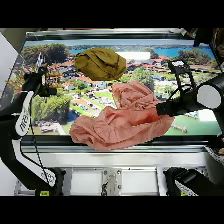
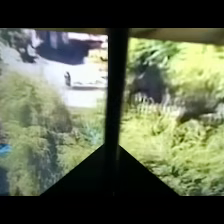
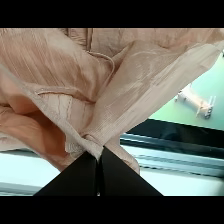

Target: Fold the clothes and pants, and hang the long-sleeved shirts on hangers.

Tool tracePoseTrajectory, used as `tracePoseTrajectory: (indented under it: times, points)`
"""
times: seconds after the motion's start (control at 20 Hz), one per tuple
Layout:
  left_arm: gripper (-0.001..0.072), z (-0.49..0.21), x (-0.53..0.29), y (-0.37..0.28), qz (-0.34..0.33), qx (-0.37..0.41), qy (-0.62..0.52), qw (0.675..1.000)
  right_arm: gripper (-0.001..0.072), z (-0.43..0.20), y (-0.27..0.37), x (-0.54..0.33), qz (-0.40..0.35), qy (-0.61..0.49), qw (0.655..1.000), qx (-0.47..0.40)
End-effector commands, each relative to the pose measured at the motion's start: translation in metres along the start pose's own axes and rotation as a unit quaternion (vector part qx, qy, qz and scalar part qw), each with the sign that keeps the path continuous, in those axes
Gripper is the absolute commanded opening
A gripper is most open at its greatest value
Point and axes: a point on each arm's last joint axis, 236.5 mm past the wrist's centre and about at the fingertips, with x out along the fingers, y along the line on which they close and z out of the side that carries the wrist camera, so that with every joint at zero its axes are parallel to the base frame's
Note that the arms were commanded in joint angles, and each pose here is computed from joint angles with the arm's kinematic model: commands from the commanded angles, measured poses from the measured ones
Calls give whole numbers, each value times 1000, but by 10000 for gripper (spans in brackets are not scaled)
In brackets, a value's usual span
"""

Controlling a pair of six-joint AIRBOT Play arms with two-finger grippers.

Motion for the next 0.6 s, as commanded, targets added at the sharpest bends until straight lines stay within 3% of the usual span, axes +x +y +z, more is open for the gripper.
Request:
tracePoseTrajectory:
  times: [0.0, 0.55]
  points:
    - [8, 24, -50, 15, 7, 4, -54, 998, 13, 0, 0, 0, 0, 0, 1000, 0]
    - [8, 57, -219, -33, -15, 79, -207, 975, 13, 0, 0, 0, 0, 0, 1000, 0]
